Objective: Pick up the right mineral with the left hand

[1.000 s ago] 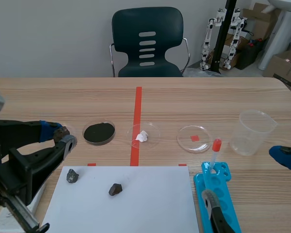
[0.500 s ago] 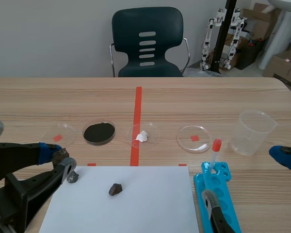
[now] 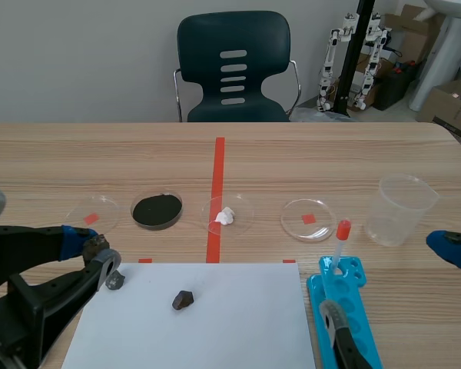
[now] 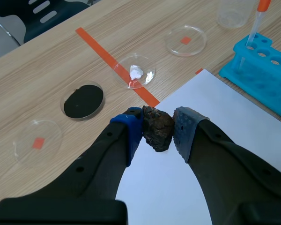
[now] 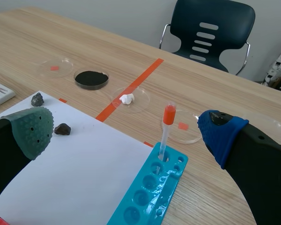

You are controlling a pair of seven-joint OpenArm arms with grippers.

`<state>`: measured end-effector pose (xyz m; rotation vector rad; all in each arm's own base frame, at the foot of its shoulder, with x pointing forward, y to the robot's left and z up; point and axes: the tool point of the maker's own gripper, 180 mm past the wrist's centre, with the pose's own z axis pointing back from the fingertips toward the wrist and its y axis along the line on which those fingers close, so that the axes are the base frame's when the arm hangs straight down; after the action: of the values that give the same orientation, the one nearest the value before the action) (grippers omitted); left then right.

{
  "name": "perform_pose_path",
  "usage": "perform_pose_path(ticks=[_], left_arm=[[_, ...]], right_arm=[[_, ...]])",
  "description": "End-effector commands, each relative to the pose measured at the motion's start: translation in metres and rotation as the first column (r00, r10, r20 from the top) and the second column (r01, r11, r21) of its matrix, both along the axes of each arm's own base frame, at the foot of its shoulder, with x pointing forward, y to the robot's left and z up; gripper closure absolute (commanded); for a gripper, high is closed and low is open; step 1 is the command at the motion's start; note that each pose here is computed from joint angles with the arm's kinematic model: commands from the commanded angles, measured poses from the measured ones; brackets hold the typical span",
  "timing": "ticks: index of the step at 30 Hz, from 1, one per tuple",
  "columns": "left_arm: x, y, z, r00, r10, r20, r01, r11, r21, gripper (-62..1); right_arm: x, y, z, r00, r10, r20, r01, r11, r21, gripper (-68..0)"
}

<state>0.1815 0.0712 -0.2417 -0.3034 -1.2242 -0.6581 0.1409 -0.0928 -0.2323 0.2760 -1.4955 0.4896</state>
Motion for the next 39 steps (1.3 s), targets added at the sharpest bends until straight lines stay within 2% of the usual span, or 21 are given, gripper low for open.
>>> perform_pose_path(ticks=[1, 21, 27, 39], left_arm=[[0.0018, -0.0036, 0.008, 1.0, -0.001, 0.025, 0.002, 1.0, -0.024, -9.1], [0.0021, -0.0039, 0.009, 1.0, -0.002, 0.029, 0.002, 1.0, -0.027, -9.1], [0.0032, -0.006, 0.0169, 0.998, -0.006, 0.064, 0.009, 0.998, -0.056, -9.1], [0.0032, -0.0061, 0.0171, 0.998, -0.006, 0.066, 0.01, 0.998, -0.057, -9.1]], right_arm=[[0.0007, 0.0007, 0.006, 1.0, 0.007, 0.019, -0.007, 1.0, 0.015, -65.5], [0.0007, 0.0007, 0.006, 1.0, 0.007, 0.019, -0.007, 1.0, 0.015, -65.5], [0.0007, 0.0007, 0.006, 1.0, 0.007, 0.019, -0.007, 1.0, 0.015, -65.5], [0.0007, 0.0007, 0.006, 1.0, 0.007, 0.019, -0.007, 1.0, 0.015, -65.5]])
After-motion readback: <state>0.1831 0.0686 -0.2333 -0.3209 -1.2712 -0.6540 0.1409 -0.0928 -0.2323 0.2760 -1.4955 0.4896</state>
